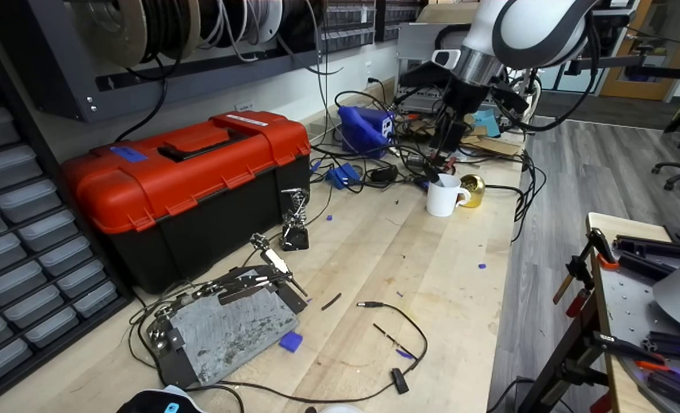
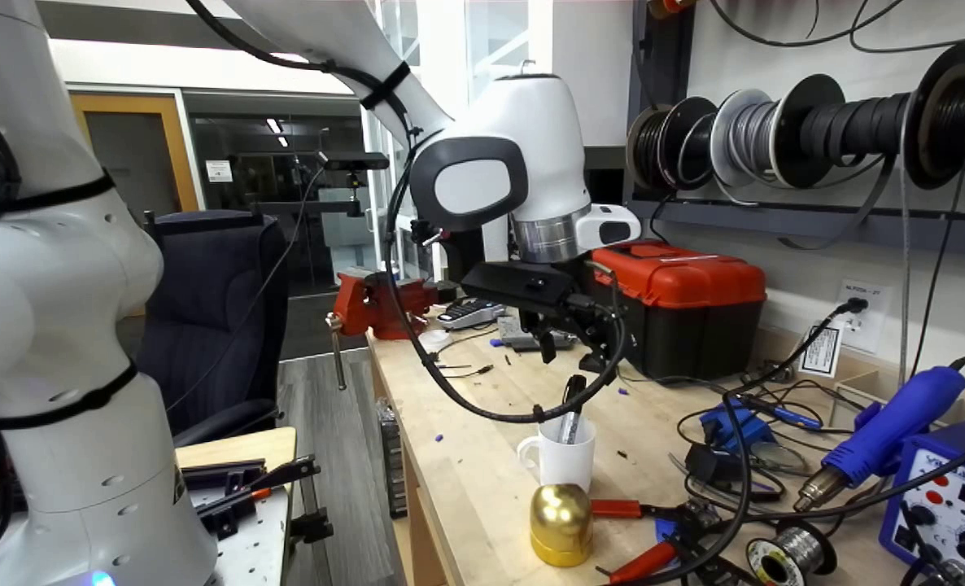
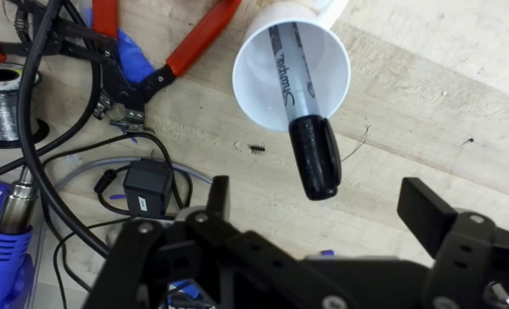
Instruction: Pick up the pen from the white cup and put it on the table.
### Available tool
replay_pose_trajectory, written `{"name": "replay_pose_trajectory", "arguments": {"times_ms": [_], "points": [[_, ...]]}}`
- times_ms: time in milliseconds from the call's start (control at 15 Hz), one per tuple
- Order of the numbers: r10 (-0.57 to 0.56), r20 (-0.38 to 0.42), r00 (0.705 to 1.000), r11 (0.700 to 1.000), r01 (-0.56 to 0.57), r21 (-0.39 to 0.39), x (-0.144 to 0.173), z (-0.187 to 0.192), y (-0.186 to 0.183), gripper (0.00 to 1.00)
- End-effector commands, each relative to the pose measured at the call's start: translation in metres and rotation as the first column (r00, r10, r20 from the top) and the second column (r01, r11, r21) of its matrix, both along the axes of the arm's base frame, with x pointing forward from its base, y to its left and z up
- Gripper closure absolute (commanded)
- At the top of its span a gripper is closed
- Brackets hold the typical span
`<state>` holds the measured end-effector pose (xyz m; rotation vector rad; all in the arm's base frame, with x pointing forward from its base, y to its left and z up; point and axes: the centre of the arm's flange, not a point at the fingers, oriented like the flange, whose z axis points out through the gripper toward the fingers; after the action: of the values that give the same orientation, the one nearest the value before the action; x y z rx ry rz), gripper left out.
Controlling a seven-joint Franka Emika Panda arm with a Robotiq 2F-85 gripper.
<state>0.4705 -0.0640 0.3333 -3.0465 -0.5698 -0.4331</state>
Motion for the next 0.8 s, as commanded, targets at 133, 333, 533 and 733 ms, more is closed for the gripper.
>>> {"name": "replay_pose_trajectory", "arguments": {"times_ms": [133,333,533,733], "points": [[0.108,-0.181,0.978,0.992,-0.118,-0.044,0.019,0.034,-0.004,0.00],[0.147,-0.257,0.955,0.984,-0.169,-0.062,0.040,0.038,0.002,0.00],[0.168,-0.315,0.934,0.978,-0.199,-0.069,0.058,0.032,0.009,0.00],[0.177,-0.382,0.907,0.974,-0.218,-0.066,0.071,0.010,0.013,0.00]]}}
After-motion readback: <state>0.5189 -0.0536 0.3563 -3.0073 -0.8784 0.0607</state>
